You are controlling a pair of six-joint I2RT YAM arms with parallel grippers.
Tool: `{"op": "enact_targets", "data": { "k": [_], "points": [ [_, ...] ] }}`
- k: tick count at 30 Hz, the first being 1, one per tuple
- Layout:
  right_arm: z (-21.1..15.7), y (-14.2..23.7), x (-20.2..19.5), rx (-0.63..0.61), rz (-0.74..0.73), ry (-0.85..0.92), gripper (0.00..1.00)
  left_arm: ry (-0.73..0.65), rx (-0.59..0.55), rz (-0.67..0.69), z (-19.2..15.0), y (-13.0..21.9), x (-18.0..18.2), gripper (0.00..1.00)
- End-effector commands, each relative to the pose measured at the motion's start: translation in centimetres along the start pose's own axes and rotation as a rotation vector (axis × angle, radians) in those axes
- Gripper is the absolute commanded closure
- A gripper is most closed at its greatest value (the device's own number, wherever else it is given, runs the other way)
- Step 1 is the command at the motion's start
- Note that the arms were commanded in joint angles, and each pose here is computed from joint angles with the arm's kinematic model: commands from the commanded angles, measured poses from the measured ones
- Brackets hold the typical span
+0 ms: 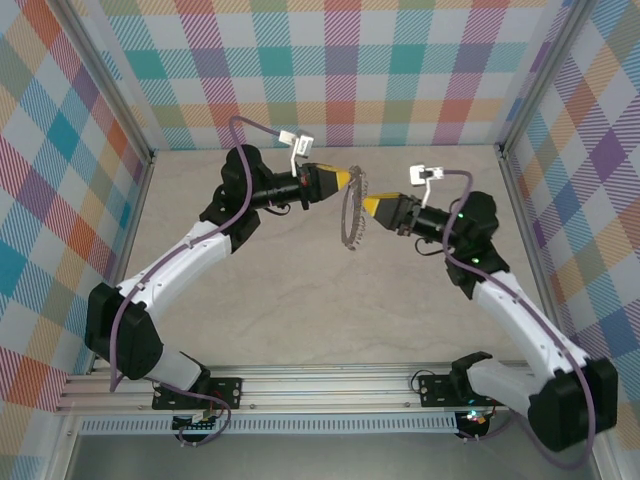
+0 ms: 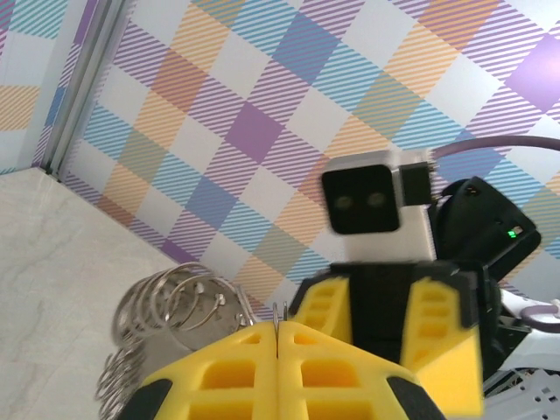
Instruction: Put the keys on the keyring
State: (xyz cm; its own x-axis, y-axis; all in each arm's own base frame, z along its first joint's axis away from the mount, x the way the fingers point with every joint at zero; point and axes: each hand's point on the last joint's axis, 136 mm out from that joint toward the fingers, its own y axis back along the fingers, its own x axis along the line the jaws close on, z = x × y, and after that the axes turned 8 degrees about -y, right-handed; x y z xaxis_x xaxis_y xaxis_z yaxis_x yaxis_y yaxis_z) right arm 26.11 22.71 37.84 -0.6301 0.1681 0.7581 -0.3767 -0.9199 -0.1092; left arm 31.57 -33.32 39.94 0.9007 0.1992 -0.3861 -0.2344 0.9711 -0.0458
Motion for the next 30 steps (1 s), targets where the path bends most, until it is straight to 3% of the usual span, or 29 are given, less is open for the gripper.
{"op": "enact_targets", "data": {
  "k": [1, 8, 20, 30],
  "points": [
    [0.6, 1.6, 0.6, -0.053, -0.055, 0.051, 0.60, -0.066, -0.084, -0.033, 2.7, 0.7, -2.3, 1.00],
    [3.0, 0.7, 2.1, -0.093, 0.000, 0.070, 0.59, -0.044, -0.100, -0.051, 3.1, 0.4, -2.2, 1.00],
    [5.6, -1.5, 1.5, -0.135, 0.068, 0.075, 0.58, -0.037, -0.092, -0.068, 2.7, 0.3, -2.7, 1.00],
    [5.9, -2.8, 1.9, -0.114, 0.130, 0.064, 0.58, -0.034, -0.088, -0.073, 2.6, 0.1, -2.9, 1.00]
  ]
}}
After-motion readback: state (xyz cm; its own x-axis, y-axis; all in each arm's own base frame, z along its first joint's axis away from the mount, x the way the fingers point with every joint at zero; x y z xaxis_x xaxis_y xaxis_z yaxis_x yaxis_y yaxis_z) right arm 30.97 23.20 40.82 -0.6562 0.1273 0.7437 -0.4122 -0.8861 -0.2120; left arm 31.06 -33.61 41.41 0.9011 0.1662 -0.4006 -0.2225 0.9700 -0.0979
